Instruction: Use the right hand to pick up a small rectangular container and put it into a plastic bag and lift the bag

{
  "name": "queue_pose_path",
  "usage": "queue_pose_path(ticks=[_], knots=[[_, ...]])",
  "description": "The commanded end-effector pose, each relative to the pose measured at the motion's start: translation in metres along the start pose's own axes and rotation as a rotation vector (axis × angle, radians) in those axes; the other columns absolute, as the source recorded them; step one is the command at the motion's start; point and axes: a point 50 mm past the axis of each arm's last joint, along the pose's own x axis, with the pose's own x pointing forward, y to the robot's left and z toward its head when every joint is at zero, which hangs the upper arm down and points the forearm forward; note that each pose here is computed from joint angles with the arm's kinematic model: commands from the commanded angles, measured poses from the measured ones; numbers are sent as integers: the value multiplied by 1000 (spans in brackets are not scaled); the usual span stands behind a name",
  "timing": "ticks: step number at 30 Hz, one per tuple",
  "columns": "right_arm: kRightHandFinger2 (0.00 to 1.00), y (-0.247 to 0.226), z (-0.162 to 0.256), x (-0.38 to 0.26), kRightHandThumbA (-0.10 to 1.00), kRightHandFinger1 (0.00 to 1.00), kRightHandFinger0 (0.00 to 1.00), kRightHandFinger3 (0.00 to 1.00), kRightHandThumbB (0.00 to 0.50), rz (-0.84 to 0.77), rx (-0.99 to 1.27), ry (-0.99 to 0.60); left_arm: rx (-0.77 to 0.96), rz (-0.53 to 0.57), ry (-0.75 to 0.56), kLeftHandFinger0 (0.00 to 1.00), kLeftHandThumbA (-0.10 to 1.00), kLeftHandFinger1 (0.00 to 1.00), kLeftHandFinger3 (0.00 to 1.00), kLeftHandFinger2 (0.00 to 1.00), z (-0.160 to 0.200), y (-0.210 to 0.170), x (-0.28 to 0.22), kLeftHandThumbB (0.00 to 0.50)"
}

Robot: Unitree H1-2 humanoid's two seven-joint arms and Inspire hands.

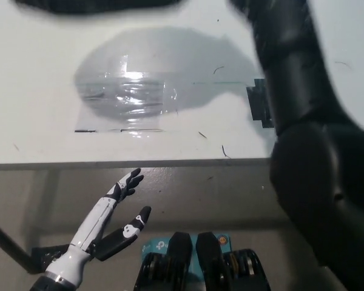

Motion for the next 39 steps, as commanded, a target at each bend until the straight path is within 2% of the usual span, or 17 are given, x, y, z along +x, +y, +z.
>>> queue_pose_path(ticks=[1,4,7,8,13,17,18,19,21,22,23,24,25,27,29,30,39], knots=[[603,-34,-23,11,34,115,0,1000,0,-75,-19,-72,20,-18,-40,1000,593,1000,1000,1000,12,5,7,300],[630,-59,-44,15,27,121,0,1000,0,-146,-46,-50,47,-24,-54,1000,635,1000,1000,1000,15,7,11,297],[601,-75,-57,17,128,119,0,957,0,-174,-61,-24,64,-30,-68,1000,583,1000,1000,1000,16,7,14,283],[622,-80,-63,17,121,136,0,1000,0,-184,-53,-15,71,-30,-72,1000,569,1000,1000,1000,17,6,14,280],[682,-94,-78,17,99,200,0,1000,0,-202,-18,11,85,-30,-75,1000,575,1000,1000,1000,17,6,15,282],[712,-107,-82,17,13,243,0,1000,0,-236,-149,-18,80,-31,-84,1000,572,1000,1000,1000,18,6,18,281],[743,-109,-81,16,35,232,0,1000,0,-265,-350,-64,83,-31,-85,1000,572,1000,1000,1000,19,6,19,282],[752,-108,-80,16,44,197,0,1000,0,-271,-400,-76,84,-31,-86,1000,571,1000,1000,1000,19,7,19,282],[697,-103,-72,16,324,126,0,995,10,-303,-709,-117,89,-32,-88,1000,570,1000,1000,1000,20,8,20,280],[864,-96,-64,16,494,325,123,932,54,-324,-926,-144,89,-34,-88,1000,569,1000,1000,1000,20,9,20,279],[1000,-81,-52,16,695,957,628,1000,254,-318,-1173,-163,86,-34,-87,1000,568,1000,1000,1000,21,9,20,279],[1000,-72,-46,16,806,1000,1000,1000,361,-309,-1279,-168,86,-35,-87,1000,568,1000,1000,1000,21,9,20,278],[1000,-67,-43,16,830,1000,1000,1000,386,-302,-1336,-170,86,-36,-87,1000,567,1000,1000,1000,21,9,20,277],[1000,-37,-25,13,883,1000,1000,1000,498,-290,-1545,-248,84,-37,-90,1000,564,1000,1000,1000,22,10,23,275],[1000,-14,-12,10,881,1000,1000,1000,500,-265,-1651,-293,81,-36,-92,1000,561,1000,1000,1000,21,10,23,275],[1000,10,1,5,774,1000,1000,1000,500,-237,-1724,-312,75,-34,-89,1000,546,1000,1000,1000,20,10,23,272],[1000,46,29,-10,754,1000,1000,1000,500,-292,-1995,-377,80,-39,-84,1000,556,1000,1000,1000,20,9,20,271]])
